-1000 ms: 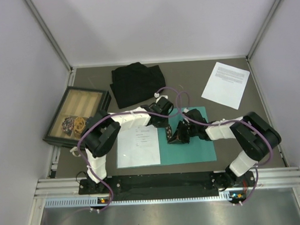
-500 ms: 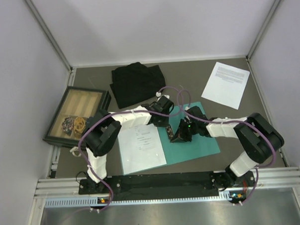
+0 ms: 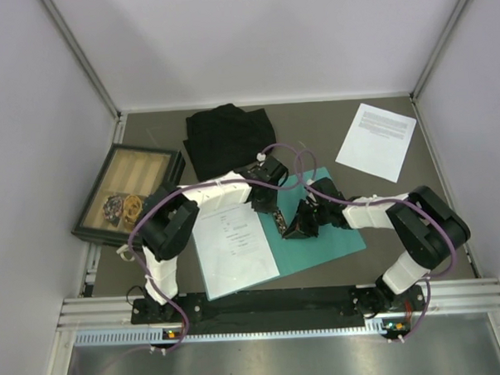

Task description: Put the files into the folder

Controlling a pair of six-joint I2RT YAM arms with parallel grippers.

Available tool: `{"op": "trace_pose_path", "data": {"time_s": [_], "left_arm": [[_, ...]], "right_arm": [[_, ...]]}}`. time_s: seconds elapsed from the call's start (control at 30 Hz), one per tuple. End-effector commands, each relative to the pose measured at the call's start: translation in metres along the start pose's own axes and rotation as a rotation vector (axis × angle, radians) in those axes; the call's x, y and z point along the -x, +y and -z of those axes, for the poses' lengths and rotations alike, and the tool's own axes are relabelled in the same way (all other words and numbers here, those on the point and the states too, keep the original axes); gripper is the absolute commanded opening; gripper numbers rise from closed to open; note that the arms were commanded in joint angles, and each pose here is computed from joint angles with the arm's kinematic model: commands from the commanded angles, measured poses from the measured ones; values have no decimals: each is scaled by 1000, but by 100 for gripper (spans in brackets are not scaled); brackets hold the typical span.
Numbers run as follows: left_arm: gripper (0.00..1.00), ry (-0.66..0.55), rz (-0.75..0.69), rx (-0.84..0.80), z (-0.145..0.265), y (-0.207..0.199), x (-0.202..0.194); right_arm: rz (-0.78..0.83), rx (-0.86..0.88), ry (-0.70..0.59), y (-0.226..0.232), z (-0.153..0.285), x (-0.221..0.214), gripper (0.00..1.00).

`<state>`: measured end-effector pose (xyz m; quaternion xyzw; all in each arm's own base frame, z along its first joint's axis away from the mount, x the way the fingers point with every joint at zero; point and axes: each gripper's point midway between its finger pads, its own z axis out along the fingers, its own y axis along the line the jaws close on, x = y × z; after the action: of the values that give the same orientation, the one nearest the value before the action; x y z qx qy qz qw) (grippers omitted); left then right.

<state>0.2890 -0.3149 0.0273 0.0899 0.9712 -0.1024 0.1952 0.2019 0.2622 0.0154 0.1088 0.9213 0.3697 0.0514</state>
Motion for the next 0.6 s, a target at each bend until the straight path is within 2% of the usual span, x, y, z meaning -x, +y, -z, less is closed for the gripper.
{"op": "trace_pose_path", "data": {"time_s": [0.0,0.1,0.17,0.2,0.23,0.47,0.53,0.57], "left_arm": [[32,0,35,-30,37,4,-9],[41,-25,60,-57,44,1,-8],[43,-8,78,-85,47,-3,-14],[38,-4,84,-98,48,-5,-16],[28,5,89,-111,47,-9,-19],[5,116,134,-92,19,-10,-59],[0,133,150,-56,11,-3,-67],[0,157,167,30,6,12,-75]], "right_arm": [[-17,-245,-18,-59,-6,-8,0],[-5,-248,-12,-58,-8,-10,0],[-4,-252,-12,-58,-9,-12,0],[-4,-249,-17,-57,-9,-10,0],[-3,-253,-19,-58,-8,-10,0],[34,-272,-29,-48,-6,-5,0],[62,-302,-42,-48,-4,-4,0],[81,-332,-38,-48,1,-4,0]]}}
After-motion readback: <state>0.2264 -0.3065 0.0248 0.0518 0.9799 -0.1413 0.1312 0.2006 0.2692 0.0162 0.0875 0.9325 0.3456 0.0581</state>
